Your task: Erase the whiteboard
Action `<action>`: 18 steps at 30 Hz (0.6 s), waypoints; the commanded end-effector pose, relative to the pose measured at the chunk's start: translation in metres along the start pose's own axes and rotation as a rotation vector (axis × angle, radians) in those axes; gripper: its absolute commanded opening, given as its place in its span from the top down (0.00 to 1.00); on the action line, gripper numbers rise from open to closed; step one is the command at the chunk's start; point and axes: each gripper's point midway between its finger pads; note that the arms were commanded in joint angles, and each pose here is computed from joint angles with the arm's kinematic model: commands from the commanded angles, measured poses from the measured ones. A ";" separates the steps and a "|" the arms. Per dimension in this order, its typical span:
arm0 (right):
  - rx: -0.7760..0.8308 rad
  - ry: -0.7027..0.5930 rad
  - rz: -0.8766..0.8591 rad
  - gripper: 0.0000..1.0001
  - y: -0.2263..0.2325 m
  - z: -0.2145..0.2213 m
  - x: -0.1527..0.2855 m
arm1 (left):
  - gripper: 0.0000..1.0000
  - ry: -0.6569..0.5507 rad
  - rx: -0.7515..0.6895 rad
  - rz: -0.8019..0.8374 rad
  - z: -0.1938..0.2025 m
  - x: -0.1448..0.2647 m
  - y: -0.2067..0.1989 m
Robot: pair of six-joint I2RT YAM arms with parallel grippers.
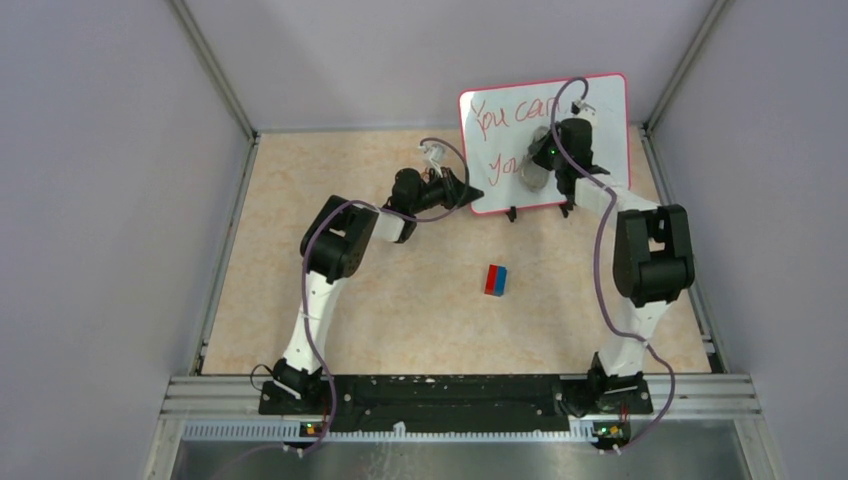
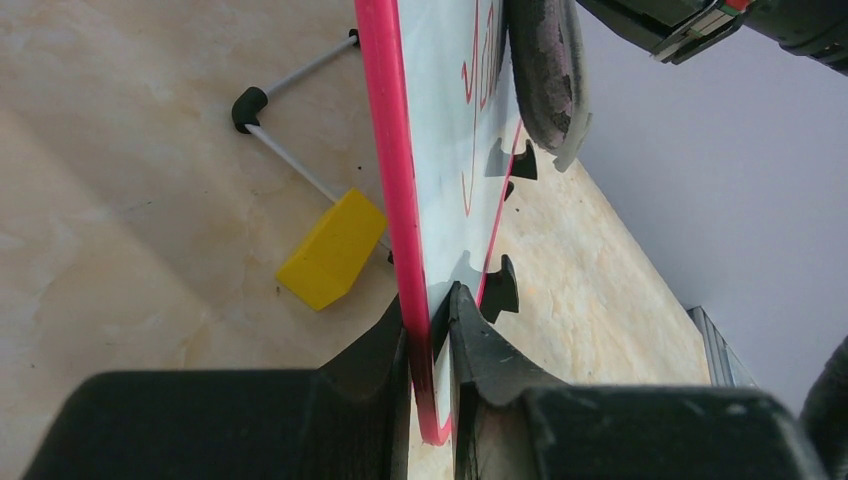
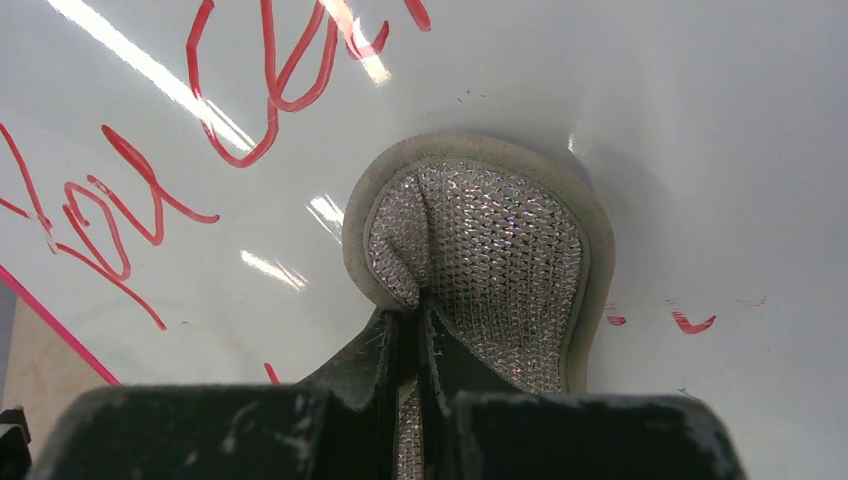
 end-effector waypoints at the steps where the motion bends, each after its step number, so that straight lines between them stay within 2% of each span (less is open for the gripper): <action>1: -0.038 0.021 0.049 1.00 -0.032 -0.007 -0.002 | 1.00 -0.020 -0.077 -0.088 -0.010 0.010 0.024; 6: -0.119 -0.025 0.203 1.00 -0.102 -0.030 0.008 | 1.00 -0.023 -0.080 -0.089 -0.011 0.011 0.024; 11: -0.116 -0.036 0.293 1.00 -0.126 -0.036 0.013 | 1.00 -0.022 -0.077 -0.088 -0.011 0.011 0.024; 14: -0.108 -0.033 0.258 1.00 -0.116 -0.035 0.012 | 1.00 -0.023 -0.077 -0.089 -0.011 0.011 0.025; 18: -0.063 0.003 0.157 1.00 -0.068 -0.018 0.005 | 1.00 -0.022 -0.076 -0.088 -0.010 0.011 0.025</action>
Point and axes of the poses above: each gripper's point midway between its finger pads, its own x axis back along the fingers, its own y axis along the line the jaws close on, z = x × y, and after that the axes turned 12 degrees about -x, right-handed
